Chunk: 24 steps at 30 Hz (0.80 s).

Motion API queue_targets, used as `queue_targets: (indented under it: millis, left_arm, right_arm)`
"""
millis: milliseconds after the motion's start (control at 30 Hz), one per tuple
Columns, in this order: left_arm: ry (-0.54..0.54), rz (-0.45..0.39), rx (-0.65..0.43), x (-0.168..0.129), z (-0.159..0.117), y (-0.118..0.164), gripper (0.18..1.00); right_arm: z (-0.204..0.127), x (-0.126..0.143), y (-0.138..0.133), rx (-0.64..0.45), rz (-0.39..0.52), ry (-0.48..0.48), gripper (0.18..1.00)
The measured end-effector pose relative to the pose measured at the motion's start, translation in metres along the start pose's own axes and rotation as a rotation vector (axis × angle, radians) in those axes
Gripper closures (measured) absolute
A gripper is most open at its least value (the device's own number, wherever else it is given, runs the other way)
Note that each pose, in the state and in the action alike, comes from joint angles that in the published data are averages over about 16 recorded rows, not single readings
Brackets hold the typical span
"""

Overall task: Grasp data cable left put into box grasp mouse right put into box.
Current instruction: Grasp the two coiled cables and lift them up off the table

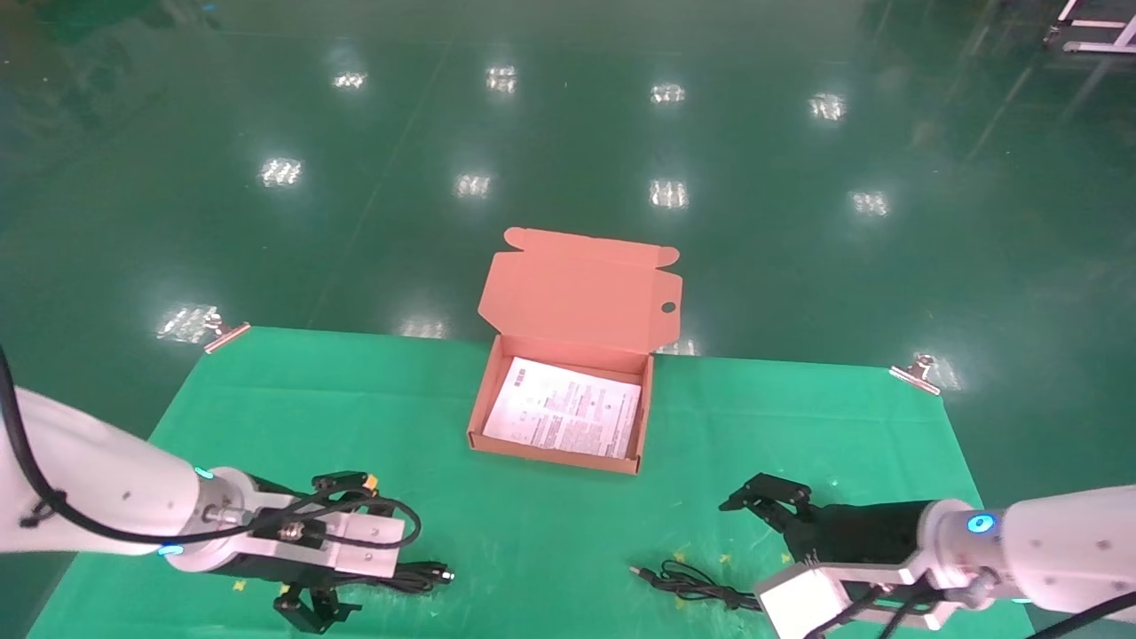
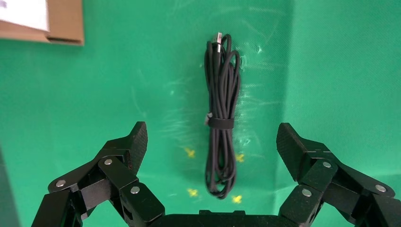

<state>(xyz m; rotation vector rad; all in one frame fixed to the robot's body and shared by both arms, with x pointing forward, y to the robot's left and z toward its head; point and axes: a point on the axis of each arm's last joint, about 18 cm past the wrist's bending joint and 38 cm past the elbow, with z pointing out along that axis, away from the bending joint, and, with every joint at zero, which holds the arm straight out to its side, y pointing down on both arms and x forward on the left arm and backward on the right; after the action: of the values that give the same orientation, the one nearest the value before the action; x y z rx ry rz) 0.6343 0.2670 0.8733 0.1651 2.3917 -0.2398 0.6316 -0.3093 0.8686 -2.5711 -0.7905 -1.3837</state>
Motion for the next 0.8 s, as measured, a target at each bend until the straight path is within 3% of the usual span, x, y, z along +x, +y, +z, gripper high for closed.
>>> queue_targets:
  millis: [367, 800]
  left_arm:
    - [-0.001, -0.133, -0.016, 0.006, 0.037, 0.012, 0.184]
    - [0.019, -0.25, 0.001, -0.006, 0.062, 0.029, 0.184]
  right_arm:
    - [0.041, -0.012, 0.009, -0.155, 0.168, -0.033, 0.178]
    - [0.064, -0.009, 0.002, -0.091, 0.378, -0.124, 0.178]
